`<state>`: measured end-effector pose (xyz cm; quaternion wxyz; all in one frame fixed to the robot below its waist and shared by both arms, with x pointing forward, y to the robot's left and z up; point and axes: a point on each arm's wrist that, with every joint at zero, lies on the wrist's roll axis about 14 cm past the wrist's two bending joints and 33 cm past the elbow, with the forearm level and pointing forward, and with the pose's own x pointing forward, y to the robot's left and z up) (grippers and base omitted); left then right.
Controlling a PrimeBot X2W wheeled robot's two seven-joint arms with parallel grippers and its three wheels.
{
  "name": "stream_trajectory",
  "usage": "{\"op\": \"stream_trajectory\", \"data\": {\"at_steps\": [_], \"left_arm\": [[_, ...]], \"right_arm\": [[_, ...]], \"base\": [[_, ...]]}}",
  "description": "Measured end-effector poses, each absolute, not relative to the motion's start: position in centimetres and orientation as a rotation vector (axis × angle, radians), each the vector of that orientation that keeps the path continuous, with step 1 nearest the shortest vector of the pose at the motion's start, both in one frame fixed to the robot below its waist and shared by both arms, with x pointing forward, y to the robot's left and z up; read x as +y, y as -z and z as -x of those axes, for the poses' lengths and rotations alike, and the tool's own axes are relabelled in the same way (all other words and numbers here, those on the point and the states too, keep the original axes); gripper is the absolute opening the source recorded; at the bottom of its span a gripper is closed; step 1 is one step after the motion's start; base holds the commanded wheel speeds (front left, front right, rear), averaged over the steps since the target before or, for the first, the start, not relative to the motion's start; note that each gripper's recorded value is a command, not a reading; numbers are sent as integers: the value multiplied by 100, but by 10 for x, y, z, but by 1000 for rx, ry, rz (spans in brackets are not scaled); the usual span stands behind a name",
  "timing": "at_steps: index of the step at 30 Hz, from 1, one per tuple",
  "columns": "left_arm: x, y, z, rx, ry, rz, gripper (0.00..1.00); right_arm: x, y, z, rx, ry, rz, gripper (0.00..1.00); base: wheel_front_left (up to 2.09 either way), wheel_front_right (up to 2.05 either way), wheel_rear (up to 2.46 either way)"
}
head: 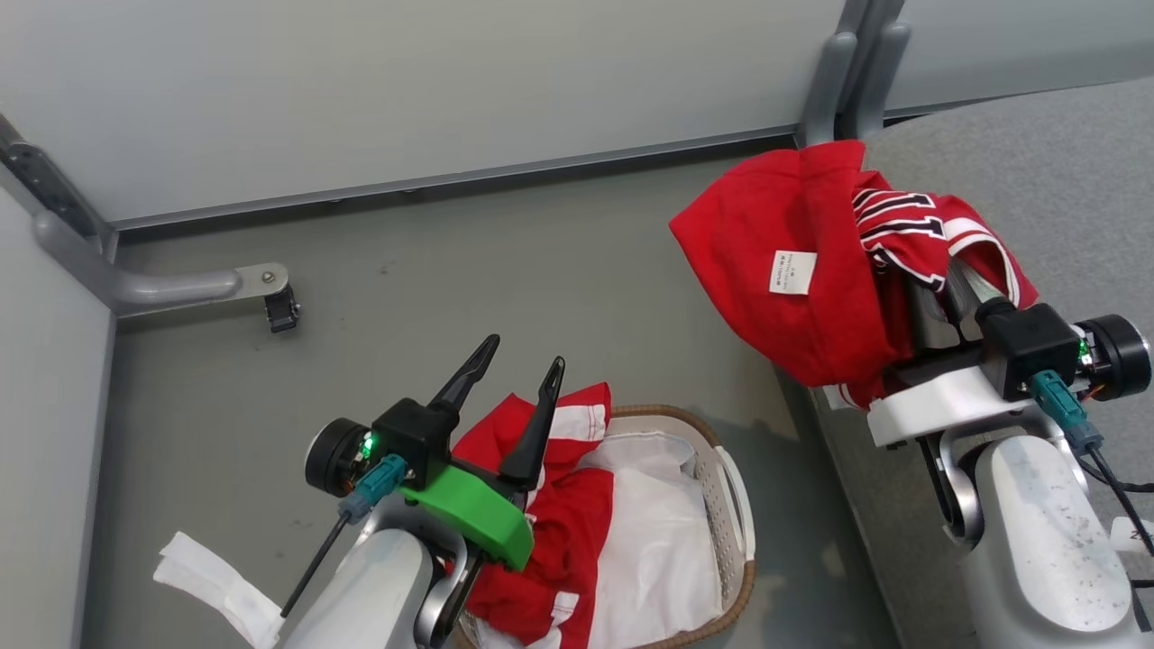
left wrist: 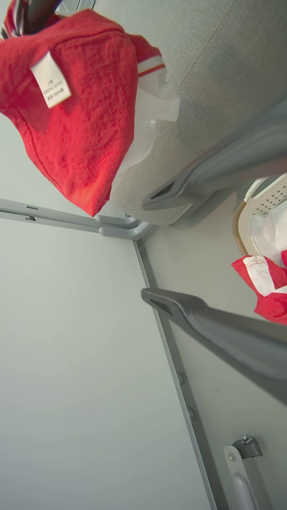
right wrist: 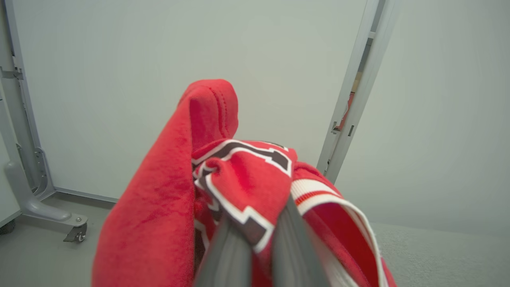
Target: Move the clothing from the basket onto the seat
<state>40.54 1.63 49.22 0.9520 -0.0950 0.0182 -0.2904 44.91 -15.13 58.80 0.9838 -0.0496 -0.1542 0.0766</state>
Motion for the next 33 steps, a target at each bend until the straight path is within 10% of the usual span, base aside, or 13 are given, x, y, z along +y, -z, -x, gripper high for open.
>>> {"op": "stream_trajectory", "data": {"at_steps": [20,33], "left_arm": [[-109,-469,-400,72,1014,175,100],[-148,-465,-385,78,1151,239,100]], "right_arm": [[-319,-567,-381,-213,317,117,0],[-344,-548,-380,-138,389,156,0]], "base": [[0,0,0],[0,0,0]]}}
